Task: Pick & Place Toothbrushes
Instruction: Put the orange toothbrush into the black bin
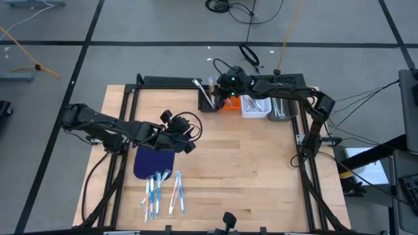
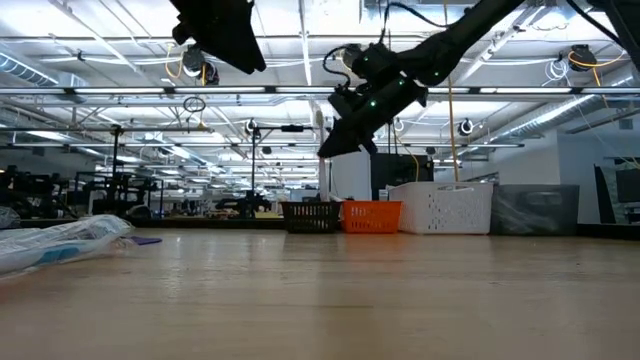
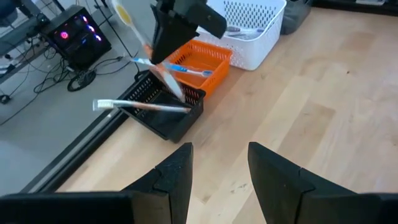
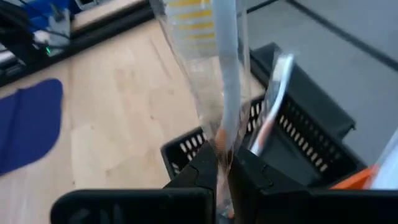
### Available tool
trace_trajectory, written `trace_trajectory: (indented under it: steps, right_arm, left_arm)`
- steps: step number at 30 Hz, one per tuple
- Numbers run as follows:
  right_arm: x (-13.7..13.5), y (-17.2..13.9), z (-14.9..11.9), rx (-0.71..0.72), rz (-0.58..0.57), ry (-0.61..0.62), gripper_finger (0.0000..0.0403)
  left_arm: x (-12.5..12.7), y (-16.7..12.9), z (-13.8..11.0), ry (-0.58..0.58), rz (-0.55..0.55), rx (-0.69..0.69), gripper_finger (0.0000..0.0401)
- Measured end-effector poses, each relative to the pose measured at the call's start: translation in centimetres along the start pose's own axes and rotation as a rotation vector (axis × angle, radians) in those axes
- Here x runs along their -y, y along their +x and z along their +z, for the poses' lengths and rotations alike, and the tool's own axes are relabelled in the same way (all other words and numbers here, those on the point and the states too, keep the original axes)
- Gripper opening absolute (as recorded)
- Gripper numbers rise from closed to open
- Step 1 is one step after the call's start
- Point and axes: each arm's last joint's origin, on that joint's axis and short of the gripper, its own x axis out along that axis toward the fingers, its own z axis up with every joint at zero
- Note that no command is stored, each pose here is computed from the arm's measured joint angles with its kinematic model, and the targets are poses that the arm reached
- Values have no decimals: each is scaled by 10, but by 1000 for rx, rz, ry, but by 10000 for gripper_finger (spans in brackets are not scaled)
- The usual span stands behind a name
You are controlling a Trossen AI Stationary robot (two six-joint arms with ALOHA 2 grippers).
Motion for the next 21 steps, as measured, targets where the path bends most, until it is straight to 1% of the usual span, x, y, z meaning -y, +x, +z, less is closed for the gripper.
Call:
trace_trajectory:
  steps: [9,21]
  right_arm:
    - [1,1,-9,-88,-5,9,9]
    - [-7,3,-10,-95,13,5,9]
  left_arm:
    - [0,1,-2,-9,3,-6,157]
    - [0,1,-2,-19,1,-7,157]
